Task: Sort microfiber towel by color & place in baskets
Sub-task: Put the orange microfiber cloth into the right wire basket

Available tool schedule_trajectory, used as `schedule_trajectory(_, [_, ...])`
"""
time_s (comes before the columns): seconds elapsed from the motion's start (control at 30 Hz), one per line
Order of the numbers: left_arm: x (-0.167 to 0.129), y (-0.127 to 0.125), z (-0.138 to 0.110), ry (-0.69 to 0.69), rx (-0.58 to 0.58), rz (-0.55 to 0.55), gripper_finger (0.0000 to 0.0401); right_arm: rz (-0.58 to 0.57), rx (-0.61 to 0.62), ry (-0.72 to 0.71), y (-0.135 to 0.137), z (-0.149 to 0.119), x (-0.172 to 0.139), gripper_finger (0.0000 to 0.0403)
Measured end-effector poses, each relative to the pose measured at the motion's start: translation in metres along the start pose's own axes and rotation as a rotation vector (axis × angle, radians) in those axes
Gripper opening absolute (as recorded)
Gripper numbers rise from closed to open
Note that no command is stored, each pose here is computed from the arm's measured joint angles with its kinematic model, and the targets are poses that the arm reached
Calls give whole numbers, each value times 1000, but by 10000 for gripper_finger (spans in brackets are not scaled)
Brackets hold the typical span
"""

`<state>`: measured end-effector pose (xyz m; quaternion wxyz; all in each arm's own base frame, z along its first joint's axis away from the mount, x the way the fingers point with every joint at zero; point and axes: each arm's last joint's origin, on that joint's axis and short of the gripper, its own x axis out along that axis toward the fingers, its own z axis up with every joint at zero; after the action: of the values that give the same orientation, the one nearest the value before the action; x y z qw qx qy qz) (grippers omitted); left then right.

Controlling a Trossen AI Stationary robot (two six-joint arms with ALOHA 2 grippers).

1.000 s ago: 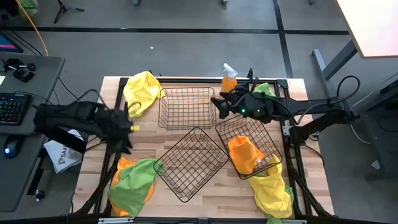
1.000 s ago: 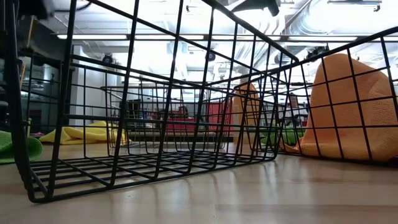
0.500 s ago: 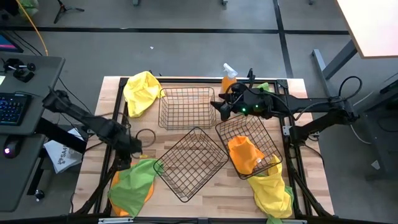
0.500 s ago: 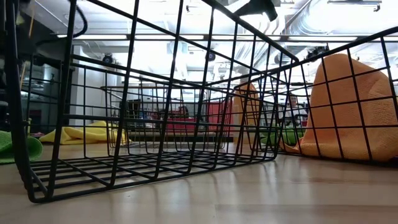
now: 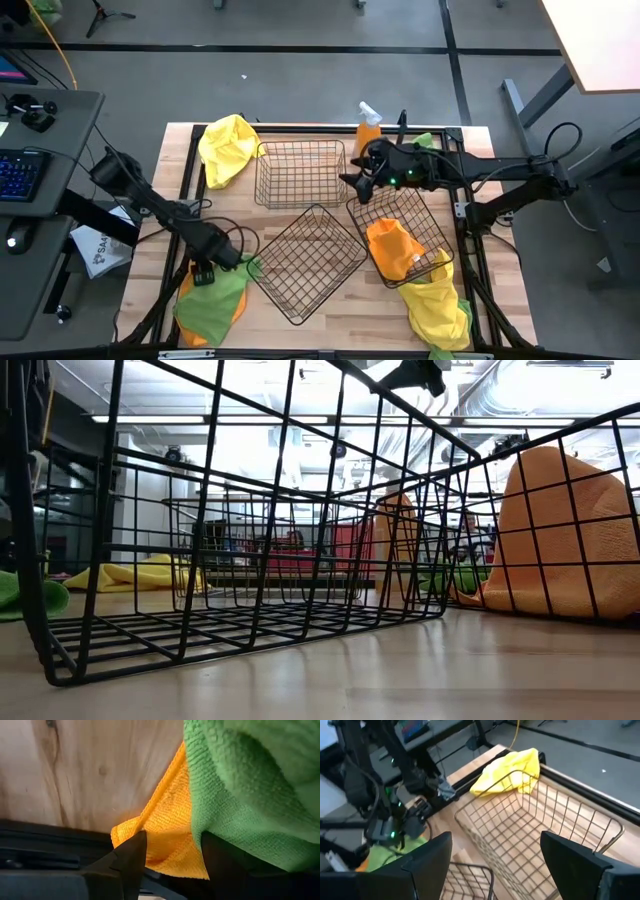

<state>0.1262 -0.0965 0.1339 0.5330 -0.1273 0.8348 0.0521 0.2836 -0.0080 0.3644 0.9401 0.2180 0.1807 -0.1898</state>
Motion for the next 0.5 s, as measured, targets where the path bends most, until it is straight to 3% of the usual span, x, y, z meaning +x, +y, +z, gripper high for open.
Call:
schedule_trajectory(0.27, [-29,-7,4,-42,124,-42,175,88,-16,66,2,-3,0,300])
schedule_trajectory(0.4, [-46,-7,3,-150,207,33,174,91,-67,64,2,-3,0,300])
schedule_trajectory(0.5, [-46,-5,1,-126,275,55,174,91,-76,63,2,-3,0,300])
